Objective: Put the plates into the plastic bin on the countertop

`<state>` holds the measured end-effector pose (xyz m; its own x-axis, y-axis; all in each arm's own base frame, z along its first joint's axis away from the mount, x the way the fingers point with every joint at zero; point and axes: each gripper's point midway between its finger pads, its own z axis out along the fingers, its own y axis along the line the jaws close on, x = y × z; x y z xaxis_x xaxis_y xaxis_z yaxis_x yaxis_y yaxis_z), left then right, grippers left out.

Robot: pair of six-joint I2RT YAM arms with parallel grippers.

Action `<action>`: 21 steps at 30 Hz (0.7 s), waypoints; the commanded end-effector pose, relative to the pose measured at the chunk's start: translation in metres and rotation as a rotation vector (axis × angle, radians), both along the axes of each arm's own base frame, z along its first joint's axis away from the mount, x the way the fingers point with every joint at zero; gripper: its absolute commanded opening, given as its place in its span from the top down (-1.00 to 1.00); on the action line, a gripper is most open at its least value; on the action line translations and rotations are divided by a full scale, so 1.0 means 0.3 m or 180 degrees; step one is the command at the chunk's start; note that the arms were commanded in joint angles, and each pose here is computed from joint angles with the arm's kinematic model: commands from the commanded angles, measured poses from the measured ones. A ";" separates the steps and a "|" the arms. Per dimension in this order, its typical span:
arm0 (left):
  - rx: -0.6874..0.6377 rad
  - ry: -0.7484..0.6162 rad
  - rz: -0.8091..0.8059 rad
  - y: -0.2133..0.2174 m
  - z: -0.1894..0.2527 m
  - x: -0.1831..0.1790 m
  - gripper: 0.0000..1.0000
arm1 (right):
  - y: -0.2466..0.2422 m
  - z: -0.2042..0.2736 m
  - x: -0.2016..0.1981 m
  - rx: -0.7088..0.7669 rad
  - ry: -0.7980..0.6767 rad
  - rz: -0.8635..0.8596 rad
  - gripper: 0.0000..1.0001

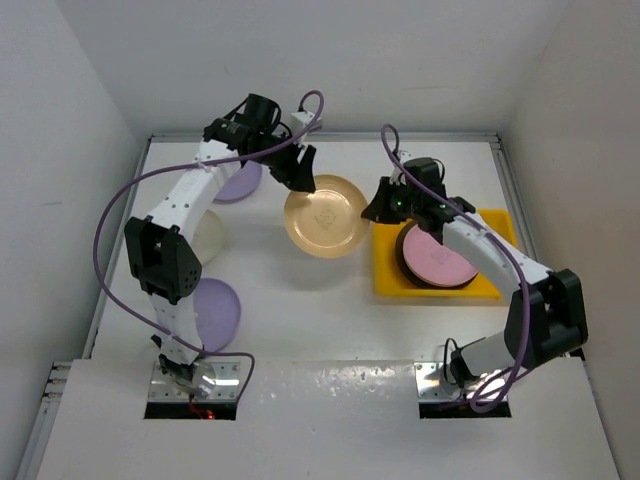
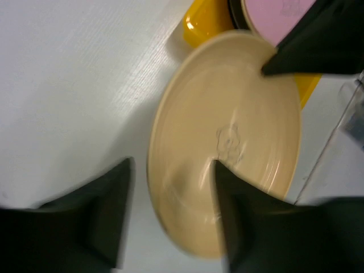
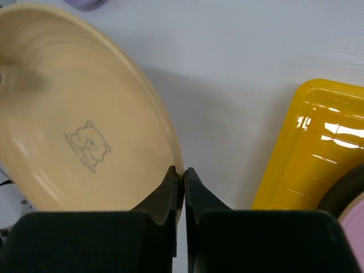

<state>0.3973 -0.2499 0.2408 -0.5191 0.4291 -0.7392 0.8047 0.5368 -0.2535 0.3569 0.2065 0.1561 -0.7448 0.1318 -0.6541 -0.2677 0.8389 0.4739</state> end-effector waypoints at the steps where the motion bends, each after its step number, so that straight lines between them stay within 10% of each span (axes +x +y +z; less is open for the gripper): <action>1: -0.0122 -0.0171 -0.0013 -0.006 0.085 -0.018 -0.27 | -0.075 0.105 0.030 0.0115 -0.0268 -0.0355 1.00; 2: -0.0058 -0.0165 0.0039 0.001 0.066 -0.004 -0.98 | -0.130 0.103 0.021 0.0041 -0.0211 -0.0521 1.00; 11: 0.0319 -0.0358 0.0649 0.175 0.049 0.118 -0.98 | -0.718 0.013 -0.289 -0.0736 0.0464 -0.2131 1.00; 21: 0.0389 -0.0294 0.0667 0.202 0.014 0.100 -0.98 | -0.914 -0.113 -0.367 -0.0744 0.0819 -0.2884 1.00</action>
